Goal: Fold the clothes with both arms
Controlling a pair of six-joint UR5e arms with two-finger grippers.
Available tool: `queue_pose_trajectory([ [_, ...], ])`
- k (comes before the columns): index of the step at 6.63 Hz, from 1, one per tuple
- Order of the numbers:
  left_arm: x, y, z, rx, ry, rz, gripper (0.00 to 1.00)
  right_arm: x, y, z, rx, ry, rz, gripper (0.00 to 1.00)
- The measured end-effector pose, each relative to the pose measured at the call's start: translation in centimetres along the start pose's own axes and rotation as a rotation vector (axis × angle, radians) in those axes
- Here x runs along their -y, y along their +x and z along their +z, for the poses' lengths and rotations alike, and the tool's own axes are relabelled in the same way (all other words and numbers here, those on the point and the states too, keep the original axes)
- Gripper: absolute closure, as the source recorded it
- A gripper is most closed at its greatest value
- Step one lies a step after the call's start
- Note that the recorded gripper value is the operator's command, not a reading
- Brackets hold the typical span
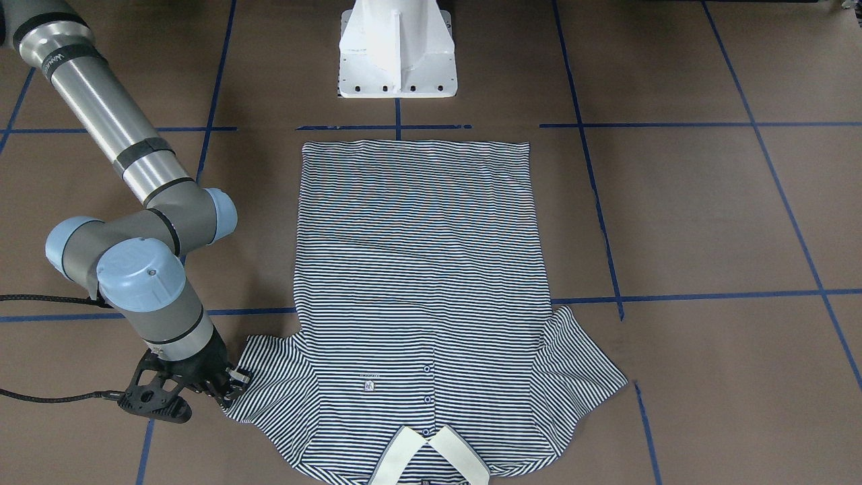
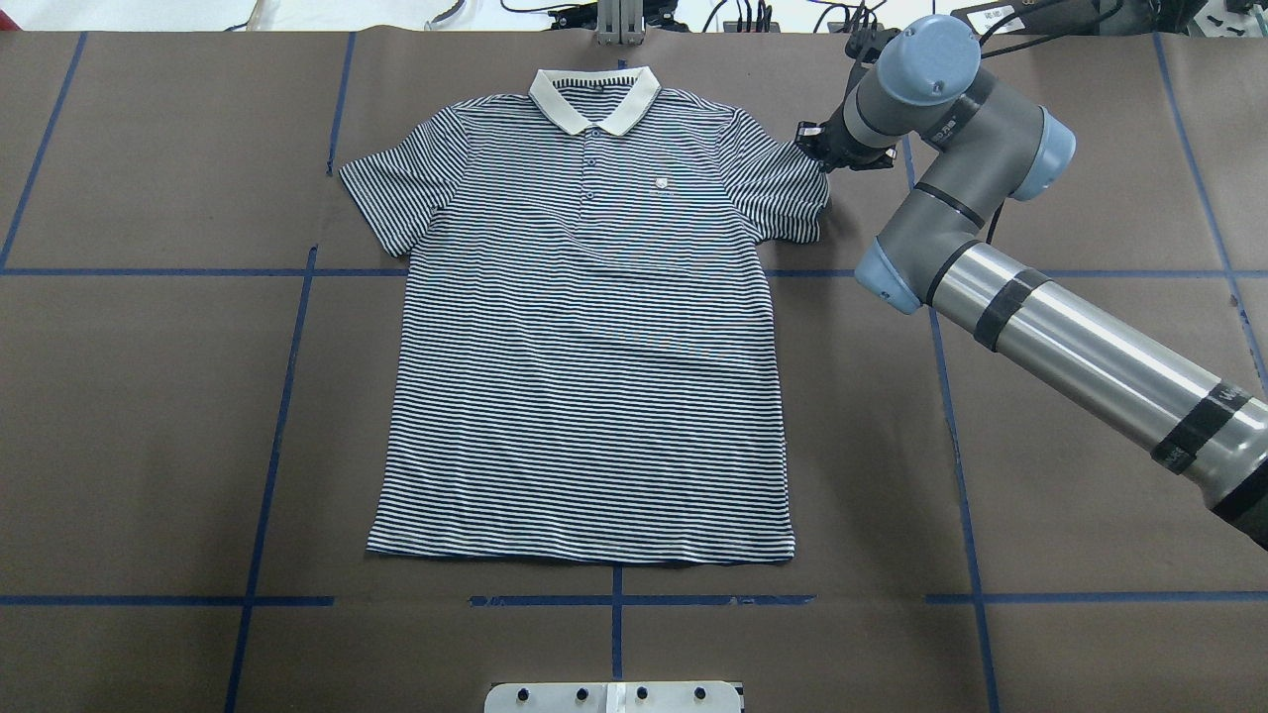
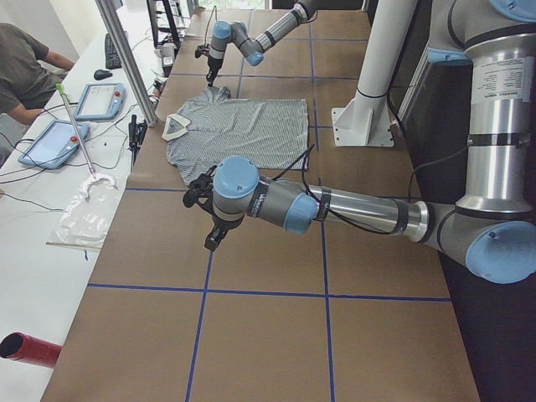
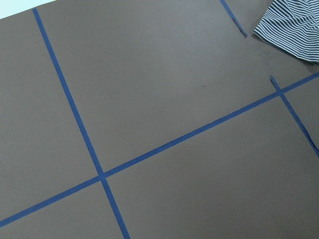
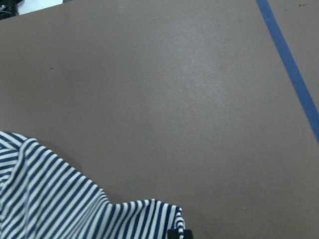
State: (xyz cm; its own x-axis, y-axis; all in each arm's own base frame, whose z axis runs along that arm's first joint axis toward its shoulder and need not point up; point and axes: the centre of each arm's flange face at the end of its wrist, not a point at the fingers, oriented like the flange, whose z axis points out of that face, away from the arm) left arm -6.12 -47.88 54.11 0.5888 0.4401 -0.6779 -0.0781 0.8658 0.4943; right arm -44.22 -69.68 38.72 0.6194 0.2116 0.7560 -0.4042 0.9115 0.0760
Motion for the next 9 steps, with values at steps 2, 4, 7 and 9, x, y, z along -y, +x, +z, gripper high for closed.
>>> queue_pose_trajectory([
  [2, 0.1, 0.1, -0.1, 0.000, 0.002, 0.002, 0.00, -1.9, -3.7, -1.7, 0.058, 0.000, -0.048, 1.00],
  [4, 0.1, 0.1, -0.1, -0.001, 0.003, 0.003, 0.00, -4.5, -9.6, -2.4, 0.092, -0.006, -0.054, 1.00],
  [7, 0.0, 0.1, -0.1, -0.002, 0.002, 0.004, 0.00, -5.9, -16.2, -0.1, 0.028, 0.035, -0.059, 1.00],
  [9, 0.1, 0.2, -0.1, -0.005, 0.003, 0.006, 0.00, -6.2, -18.1, 1.0, -0.006, 0.056, -0.063, 0.91],
])
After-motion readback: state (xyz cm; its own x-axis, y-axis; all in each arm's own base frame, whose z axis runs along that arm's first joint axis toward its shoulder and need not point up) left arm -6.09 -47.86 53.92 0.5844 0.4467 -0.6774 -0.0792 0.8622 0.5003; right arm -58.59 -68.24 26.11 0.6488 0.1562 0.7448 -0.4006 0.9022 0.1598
